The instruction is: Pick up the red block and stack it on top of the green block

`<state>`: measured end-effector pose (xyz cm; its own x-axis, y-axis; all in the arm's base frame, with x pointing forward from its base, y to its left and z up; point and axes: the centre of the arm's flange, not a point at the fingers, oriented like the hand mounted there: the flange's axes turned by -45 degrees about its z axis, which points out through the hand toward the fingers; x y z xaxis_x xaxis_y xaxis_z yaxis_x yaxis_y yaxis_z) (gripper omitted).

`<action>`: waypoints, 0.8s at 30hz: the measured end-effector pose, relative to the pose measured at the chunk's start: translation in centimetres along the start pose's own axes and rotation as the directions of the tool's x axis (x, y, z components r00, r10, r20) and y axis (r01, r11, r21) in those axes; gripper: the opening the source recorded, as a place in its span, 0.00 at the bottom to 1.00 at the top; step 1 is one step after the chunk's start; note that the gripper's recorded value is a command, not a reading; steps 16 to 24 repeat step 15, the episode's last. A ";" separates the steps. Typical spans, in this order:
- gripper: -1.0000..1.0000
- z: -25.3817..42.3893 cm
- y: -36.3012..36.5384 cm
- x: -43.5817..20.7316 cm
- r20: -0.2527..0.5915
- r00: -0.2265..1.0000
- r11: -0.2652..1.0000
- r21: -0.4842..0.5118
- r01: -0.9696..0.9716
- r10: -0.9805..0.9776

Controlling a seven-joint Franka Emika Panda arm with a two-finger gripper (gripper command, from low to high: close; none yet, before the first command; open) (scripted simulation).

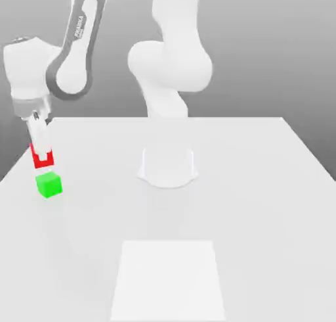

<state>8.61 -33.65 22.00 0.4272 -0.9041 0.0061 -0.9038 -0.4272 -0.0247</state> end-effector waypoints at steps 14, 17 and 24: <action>0.00 3.4 0.1 -0.2 0.006 1.000 1.000 -0.012 0.003 -0.003; 0.00 3.6 0.1 -0.3 0.006 1.000 1.000 -0.015 0.003 -0.003; 0.00 3.6 0.1 -0.3 0.006 1.000 1.000 -0.015 0.003 -0.003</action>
